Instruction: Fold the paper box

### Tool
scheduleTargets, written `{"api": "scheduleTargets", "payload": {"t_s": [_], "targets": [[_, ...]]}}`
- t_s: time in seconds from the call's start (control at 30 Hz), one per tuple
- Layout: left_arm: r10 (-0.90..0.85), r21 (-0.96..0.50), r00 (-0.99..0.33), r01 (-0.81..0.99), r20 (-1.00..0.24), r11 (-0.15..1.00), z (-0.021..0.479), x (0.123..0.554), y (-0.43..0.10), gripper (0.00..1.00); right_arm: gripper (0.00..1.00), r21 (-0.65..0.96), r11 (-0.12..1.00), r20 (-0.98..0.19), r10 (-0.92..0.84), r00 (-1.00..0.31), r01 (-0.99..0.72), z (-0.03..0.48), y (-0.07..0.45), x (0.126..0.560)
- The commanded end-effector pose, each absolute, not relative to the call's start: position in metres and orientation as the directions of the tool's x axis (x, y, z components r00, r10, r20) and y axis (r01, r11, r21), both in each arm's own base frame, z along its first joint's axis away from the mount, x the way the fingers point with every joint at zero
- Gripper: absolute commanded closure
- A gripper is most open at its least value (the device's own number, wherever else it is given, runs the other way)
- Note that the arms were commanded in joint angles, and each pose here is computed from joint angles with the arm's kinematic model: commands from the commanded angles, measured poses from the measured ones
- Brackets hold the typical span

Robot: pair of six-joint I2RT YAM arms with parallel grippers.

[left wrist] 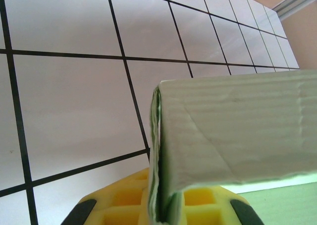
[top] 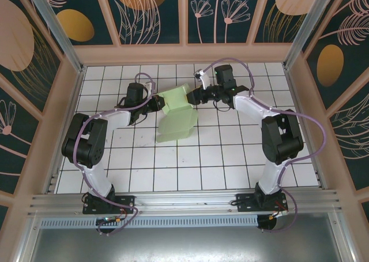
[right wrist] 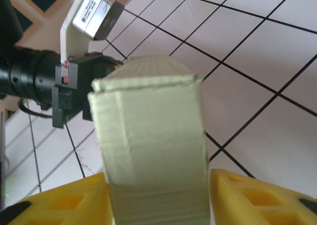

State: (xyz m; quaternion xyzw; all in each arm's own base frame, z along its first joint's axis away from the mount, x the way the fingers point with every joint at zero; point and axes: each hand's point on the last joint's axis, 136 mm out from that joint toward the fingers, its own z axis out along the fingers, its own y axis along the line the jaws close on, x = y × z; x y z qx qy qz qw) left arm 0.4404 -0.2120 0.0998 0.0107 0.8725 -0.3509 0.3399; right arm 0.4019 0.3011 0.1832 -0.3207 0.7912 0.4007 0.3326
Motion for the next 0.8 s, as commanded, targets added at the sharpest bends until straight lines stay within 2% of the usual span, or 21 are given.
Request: {"api": "scheduleTargets", "payload": {"t_s": [0.0, 0.27, 0.33, 0.43, 0.47, 0.57, 0.7, 0.77], "targets": [[-0.208, -0.602, -0.743, 0.309, -0.636, 0.737, 0.117, 0.4374, -0.2173, 1.0, 0.53, 0.397, 0.489, -0.787, -0.254, -0.562, -0.777, 0.1848, 0.3025, 0.407], [-0.205, -0.602, -0.748, 0.307, -0.631, 0.737, 0.1153, 0.4378, -0.2178, 1.0, 0.59, 0.363, 0.507, -0.793, -0.273, -0.545, -0.782, 0.1827, 0.3055, 0.4065], [-0.205, -0.602, -0.748, 0.306, -0.631, 0.738, 0.1146, 0.4385, -0.2175, 1.0, 0.64, 0.359, 0.505, -0.796, -0.274, -0.54, -0.785, 0.1837, 0.3072, 0.4059], [-0.204, -0.605, -0.753, 0.302, -0.625, 0.737, 0.1122, 0.438, -0.2178, 1.0, 0.65, 0.35, 0.505, -0.8, -0.276, -0.532, -0.789, 0.1838, 0.3091, 0.4066], [-0.203, -0.604, -0.754, 0.302, -0.624, 0.737, 0.1111, 0.4377, -0.2177, 1.0, 0.63, 0.353, 0.504, -0.799, -0.277, -0.534, -0.788, 0.1832, 0.3096, 0.4062], [-0.201, -0.602, -0.755, 0.301, -0.625, 0.74, 0.1105, 0.4374, -0.2174, 1.0, 0.46, 0.352, 0.504, -0.801, -0.275, -0.532, -0.789, 0.1835, 0.31, 0.4069], [-0.201, -0.601, -0.754, 0.302, -0.625, 0.74, 0.1104, 0.4376, -0.2175, 1.0, 0.38, 0.353, 0.506, -0.798, -0.276, -0.535, -0.787, 0.1815, 0.3086, 0.4067], [-0.2, -0.599, -0.755, 0.3, -0.625, 0.743, 0.1093, 0.4374, -0.2167, 1.0, 0.42, 0.353, 0.506, -0.797, -0.278, -0.536, -0.787, 0.1802, 0.3076, 0.4058]]}}
